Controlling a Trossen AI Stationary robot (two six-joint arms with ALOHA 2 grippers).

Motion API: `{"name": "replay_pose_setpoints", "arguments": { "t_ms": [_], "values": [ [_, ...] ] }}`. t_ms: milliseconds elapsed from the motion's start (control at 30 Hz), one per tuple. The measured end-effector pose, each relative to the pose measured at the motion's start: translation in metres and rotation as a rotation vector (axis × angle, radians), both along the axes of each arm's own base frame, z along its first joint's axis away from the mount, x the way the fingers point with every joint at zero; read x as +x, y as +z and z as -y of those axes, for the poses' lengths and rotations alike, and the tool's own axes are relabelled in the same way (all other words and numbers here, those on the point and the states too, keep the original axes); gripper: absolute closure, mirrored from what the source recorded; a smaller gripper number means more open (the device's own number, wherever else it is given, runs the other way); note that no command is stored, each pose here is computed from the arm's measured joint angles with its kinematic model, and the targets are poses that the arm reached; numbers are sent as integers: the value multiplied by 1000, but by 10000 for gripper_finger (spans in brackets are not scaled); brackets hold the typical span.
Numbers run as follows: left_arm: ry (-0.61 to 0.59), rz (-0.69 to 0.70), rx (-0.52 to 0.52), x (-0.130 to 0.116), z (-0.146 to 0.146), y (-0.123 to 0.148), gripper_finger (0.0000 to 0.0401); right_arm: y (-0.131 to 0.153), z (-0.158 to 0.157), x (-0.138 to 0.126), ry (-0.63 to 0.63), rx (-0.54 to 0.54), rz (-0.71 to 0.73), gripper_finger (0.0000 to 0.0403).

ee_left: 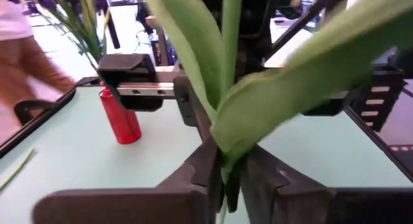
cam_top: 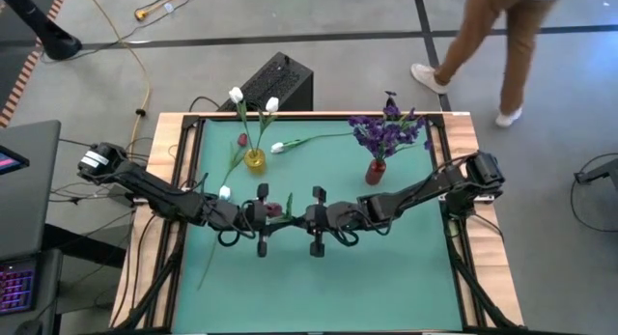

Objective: Sort flowers into vase by color
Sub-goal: Put the bottom red flower into the red vase

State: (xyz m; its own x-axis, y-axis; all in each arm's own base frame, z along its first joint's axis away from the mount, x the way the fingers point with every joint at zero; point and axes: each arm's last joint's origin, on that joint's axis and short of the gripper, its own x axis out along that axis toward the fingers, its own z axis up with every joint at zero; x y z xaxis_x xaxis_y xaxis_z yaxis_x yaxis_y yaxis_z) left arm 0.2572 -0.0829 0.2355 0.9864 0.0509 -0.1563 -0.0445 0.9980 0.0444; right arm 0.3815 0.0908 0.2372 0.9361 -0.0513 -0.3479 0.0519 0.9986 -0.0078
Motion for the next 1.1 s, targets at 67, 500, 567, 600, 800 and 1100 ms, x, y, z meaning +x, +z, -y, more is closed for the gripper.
{"name": "replay_pose_setpoints", "arguments": {
  "t_ms": [67,500,567,600,800,1100],
  "values": [
    [-7,-8,4,0,0,-1,336,0,0,0,-3,0,0,379],
    [55,-36,70,-34,-3,20,175,16,-3,-16,-132,-52,-9,381],
    [62,-35,68,-43,-3,18,172,24,-8,-31,-163,-70,-14,381],
    [72,-36,65,-47,-4,15,171,28,-11,-39,-180,-79,-1,381],
    [110,11,18,-63,-7,-14,170,27,-16,-111,-394,-74,90,381],
    [118,79,-26,-77,-14,-44,170,36,-11,-191,-649,-113,257,381]
  ]
}}
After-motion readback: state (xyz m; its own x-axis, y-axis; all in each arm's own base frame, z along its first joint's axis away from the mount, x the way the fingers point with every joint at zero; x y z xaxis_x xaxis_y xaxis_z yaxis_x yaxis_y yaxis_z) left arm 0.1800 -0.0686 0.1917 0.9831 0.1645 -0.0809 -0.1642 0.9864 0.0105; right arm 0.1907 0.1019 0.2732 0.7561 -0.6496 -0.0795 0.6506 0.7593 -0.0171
